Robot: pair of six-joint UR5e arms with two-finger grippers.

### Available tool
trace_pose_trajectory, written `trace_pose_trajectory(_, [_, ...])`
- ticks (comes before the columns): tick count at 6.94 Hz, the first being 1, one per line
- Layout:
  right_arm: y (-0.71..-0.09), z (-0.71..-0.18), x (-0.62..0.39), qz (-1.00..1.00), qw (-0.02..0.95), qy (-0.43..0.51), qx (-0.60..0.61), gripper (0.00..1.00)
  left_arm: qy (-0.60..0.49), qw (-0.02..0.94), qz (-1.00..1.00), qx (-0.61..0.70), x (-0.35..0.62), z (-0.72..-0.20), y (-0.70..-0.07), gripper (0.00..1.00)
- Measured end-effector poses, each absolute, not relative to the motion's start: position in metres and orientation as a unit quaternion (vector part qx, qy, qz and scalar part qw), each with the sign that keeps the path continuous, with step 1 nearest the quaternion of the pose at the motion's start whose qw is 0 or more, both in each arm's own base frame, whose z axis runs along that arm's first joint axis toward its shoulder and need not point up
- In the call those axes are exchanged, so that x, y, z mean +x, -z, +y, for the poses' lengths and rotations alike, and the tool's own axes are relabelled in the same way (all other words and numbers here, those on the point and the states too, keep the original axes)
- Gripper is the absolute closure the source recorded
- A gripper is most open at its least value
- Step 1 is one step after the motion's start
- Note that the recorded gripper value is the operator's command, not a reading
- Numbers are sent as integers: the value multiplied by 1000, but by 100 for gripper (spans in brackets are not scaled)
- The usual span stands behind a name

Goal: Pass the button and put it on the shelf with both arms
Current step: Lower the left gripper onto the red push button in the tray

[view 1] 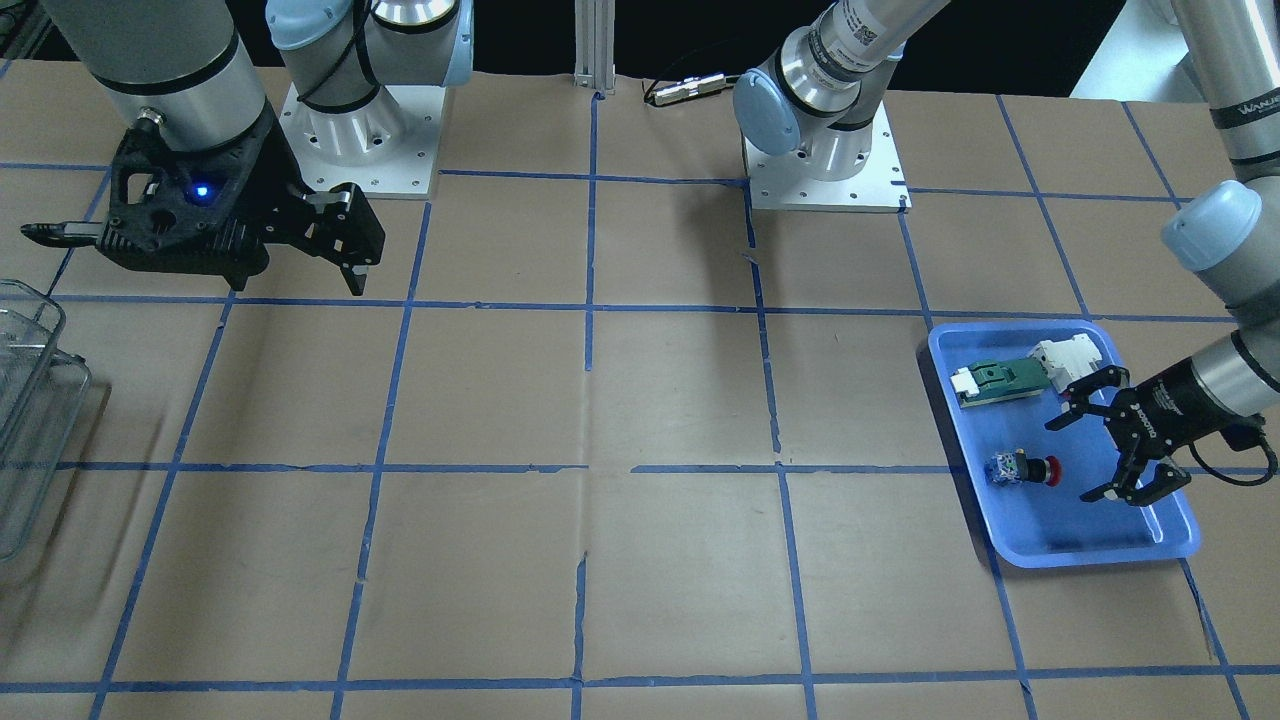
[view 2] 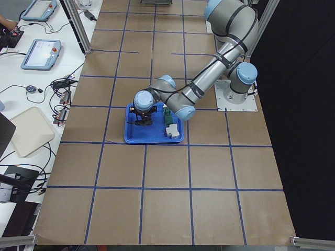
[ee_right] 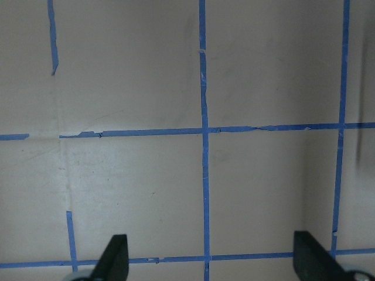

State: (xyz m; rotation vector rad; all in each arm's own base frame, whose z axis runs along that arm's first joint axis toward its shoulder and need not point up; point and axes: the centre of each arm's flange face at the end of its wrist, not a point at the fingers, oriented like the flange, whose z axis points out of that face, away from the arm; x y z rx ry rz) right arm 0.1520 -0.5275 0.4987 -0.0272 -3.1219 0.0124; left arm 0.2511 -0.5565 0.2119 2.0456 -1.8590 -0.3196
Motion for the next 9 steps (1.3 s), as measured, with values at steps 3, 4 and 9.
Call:
trace_pose_trajectory(3, [-498, -528, 152, -1000, 9, -4, -9, 0, 131, 191, -653, 721, 263, -552, -185, 0])
trace_pose_trajectory(4, [-499, -528, 152, -1000, 10, -5, -9, 0, 134, 191, -657, 717, 263, -551, -180, 0])
trace_pose_trajectory(9, [-499, -528, 152, -1000, 10, -5, -9, 0, 145, 189, -668, 705, 266, -553, -159, 30])
